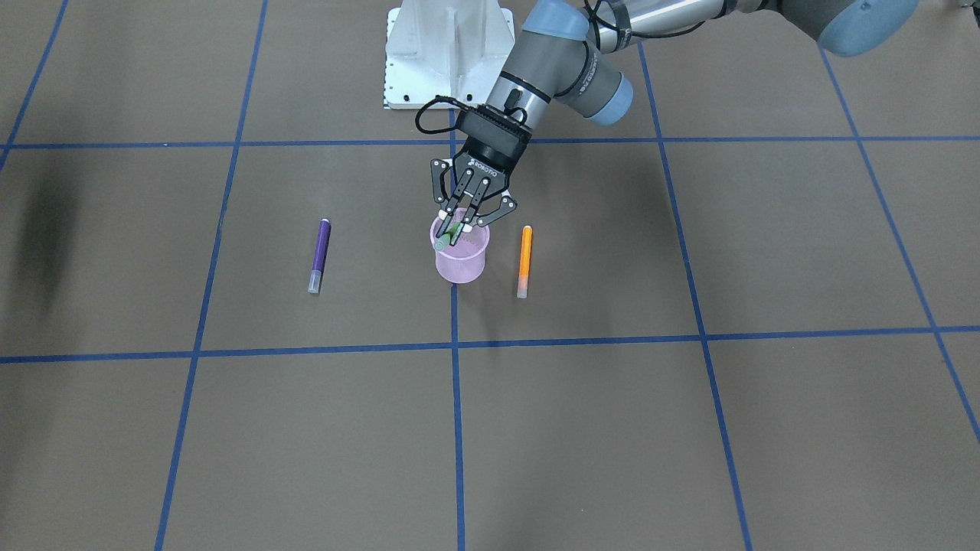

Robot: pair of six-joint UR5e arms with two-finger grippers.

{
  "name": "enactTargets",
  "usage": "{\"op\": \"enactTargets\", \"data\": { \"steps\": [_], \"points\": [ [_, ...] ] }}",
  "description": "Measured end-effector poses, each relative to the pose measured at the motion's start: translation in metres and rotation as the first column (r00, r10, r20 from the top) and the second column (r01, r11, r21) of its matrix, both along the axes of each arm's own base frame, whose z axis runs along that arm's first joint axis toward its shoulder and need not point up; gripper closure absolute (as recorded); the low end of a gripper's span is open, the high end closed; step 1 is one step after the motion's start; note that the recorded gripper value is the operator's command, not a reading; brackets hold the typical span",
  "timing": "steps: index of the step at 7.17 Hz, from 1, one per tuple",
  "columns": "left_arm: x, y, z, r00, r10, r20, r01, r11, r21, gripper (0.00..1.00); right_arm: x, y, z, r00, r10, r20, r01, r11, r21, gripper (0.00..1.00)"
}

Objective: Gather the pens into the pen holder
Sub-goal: 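Lower the green marker into the lavender cup and open the left gripper, then move the left gripper to the orange marker while the right carries yellow toward the cup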

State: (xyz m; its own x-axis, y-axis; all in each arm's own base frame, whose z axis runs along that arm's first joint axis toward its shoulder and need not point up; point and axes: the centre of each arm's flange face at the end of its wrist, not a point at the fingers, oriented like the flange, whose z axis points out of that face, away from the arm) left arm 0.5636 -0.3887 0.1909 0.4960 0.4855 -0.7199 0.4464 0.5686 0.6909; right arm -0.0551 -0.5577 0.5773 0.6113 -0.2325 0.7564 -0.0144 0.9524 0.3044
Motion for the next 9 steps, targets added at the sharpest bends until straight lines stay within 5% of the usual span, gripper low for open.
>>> {"op": "enactTargets", "data": {
  "steps": [1,6,8,9],
  "points": [
    [0.0,-0.001,0.001,1.0,-0.001,-0.001,0.001,1.0,-0.003,0.01,0.0,0.0,-0.001,1.0,-0.001,0.003,0.001,1.0,0.001,1.0],
    [-0.038,0.004,-0.004,1.0,-0.005,0.002,0.005,1.0,-0.012,0.01,-0.004,-0.013,-0.061,0.999,0.013,0.048,-0.017,0.997,0.077,1.0],
    [-0.072,-0.031,-0.004,0.998,0.056,0.026,-0.052,0.992,-0.116,0.01,-0.005,-0.02,-0.13,0.993,0.06,0.101,-0.073,0.99,0.124,1.0],
    [-0.098,-0.06,0.0,0.991,0.13,0.045,-0.117,0.97,-0.213,0.01,-0.007,-0.02,-0.161,0.99,0.064,0.124,-0.085,0.982,0.168,1.0]
  ]
}}
